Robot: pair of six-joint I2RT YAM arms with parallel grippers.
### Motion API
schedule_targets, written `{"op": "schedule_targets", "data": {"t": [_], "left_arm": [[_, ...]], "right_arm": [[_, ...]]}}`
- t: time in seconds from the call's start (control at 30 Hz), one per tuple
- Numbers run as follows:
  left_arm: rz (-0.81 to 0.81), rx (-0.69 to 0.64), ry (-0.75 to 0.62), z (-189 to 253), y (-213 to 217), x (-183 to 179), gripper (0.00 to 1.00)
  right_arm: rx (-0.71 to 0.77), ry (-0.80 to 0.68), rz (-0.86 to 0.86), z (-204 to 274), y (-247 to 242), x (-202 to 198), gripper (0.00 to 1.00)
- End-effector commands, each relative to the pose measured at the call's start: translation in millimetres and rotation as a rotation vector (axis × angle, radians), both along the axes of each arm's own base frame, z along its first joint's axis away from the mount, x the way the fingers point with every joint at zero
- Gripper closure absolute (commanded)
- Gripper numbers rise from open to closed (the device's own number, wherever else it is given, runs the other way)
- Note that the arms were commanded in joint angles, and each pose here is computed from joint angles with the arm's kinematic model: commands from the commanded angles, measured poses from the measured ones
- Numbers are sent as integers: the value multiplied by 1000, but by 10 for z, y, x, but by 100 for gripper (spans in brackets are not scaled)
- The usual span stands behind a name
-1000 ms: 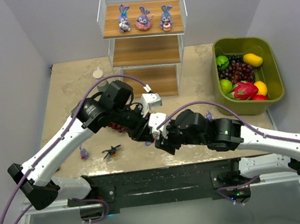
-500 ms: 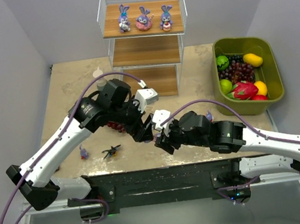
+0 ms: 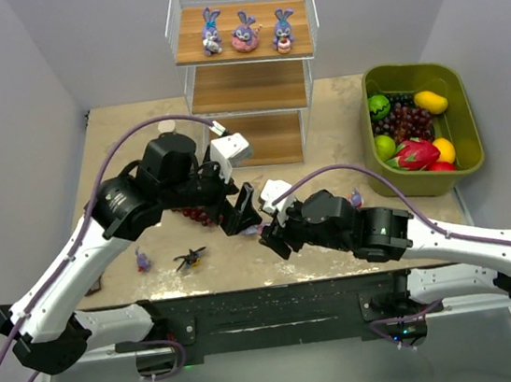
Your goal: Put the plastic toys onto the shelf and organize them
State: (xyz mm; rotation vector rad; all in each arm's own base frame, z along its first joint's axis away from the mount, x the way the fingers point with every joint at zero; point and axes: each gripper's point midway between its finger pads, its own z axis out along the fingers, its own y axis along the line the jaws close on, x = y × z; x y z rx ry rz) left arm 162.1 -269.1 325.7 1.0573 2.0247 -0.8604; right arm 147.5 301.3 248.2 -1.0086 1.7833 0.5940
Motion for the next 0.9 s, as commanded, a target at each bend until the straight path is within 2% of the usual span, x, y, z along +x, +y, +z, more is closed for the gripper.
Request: {"op": "schedule_targets", "data": {"t": [0.0,0.17,0.27,0.37,0.4,0.43,0.57,0.67,0.7,0.87], "left_arm": [[-45,-151,-73,418,-84,-78,1],[101,-158,-133,535,53,106,0],[289,-157,-181,629,247,324,1],[572,-132,-243,658,634,614,1],[709,-144,-288,733,879,710,0],[769,-125,-298,658,1002,770,0],[876,-128,-287,550,1225,834,0],[952,-121,-244,380,1318,877,0],[970,-158,-235,400,1325,881,0],[1048,-168,-187,200,1421,965,0]], "right_arm": [[57,-13,-61,116,17,86,100],[76,-15,-148,128,-27,196,100],[116,-25,-245,196,-61,321,100],[167,-47,-384,342,-105,510,100],[179,-54,-417,385,-118,570,100],[204,-62,-448,495,-114,631,100],[318,-49,-613,729,-185,1074,100],[424,-72,-670,987,-233,1331,100],[430,-80,-690,994,-226,1409,100],[539,-131,-782,1270,-277,1764,100]]}}
